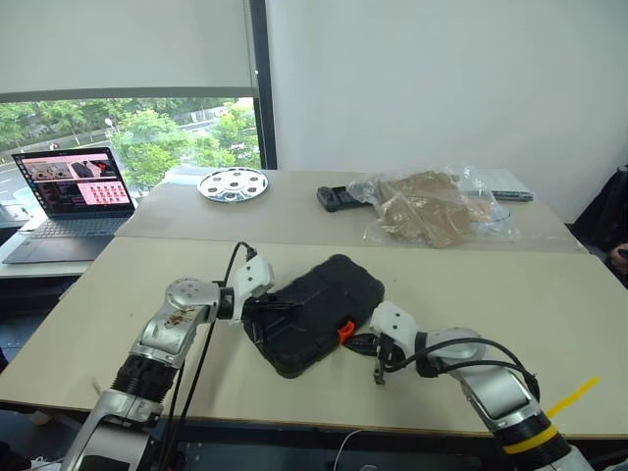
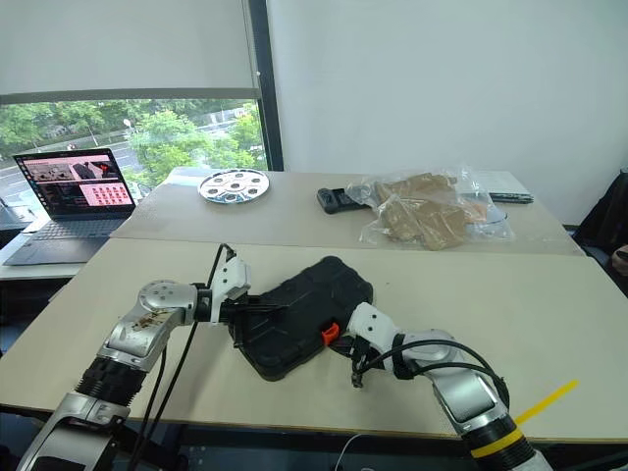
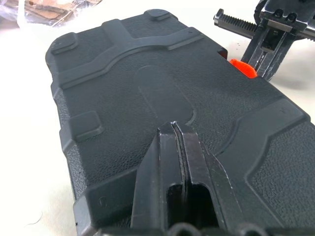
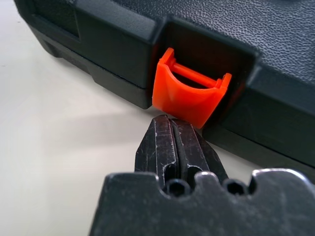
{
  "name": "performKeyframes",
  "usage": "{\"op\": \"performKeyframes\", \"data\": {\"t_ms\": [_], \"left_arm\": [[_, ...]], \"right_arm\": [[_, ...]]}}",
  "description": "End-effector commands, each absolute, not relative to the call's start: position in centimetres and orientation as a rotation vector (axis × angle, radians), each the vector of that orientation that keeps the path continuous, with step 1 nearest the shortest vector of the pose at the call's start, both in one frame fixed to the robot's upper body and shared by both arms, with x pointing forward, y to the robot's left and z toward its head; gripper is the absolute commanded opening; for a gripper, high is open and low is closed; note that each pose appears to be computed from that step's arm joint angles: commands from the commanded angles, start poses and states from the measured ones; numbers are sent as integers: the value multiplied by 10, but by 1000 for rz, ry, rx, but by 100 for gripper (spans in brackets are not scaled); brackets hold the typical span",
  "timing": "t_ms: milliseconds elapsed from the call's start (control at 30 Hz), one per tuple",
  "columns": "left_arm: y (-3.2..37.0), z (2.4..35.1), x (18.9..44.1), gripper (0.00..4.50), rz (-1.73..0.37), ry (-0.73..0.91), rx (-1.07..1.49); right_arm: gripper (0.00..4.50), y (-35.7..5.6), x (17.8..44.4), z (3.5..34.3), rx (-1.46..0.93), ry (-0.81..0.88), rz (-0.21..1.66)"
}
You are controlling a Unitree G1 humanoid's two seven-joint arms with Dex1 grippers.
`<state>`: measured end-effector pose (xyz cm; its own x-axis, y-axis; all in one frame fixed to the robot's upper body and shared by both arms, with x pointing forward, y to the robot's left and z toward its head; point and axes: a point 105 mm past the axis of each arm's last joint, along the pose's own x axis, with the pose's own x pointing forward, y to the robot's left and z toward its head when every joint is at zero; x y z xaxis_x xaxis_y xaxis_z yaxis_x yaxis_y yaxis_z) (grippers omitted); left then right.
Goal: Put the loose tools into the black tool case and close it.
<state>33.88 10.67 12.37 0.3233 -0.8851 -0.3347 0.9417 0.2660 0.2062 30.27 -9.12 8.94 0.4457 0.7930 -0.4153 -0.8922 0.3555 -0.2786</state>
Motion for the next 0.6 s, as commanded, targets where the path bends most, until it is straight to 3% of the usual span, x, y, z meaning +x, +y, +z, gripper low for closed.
{"op": "performKeyframes", "data": {"t_ms": [33, 200, 300, 433, 600], "left_arm": [[111, 70, 326, 2, -1232, 313, 352], [126, 109, 327, 2, -1175, 46, 285], [184, 119, 307, 66, -1066, 51, 323], [236, 105, 271, 209, -1033, 190, 393], [273, 99, 257, 386, -853, 232, 391]], "right_arm": [[0, -86, 300, 127, -539, 73, 1120], [0, -114, 282, 126, -483, 121, 1118], [74, -157, 271, 134, -476, 100, 1026], [209, -186, 262, 142, -512, 50, 960], [378, -205, 257, 140, -586, -16, 939]]}}
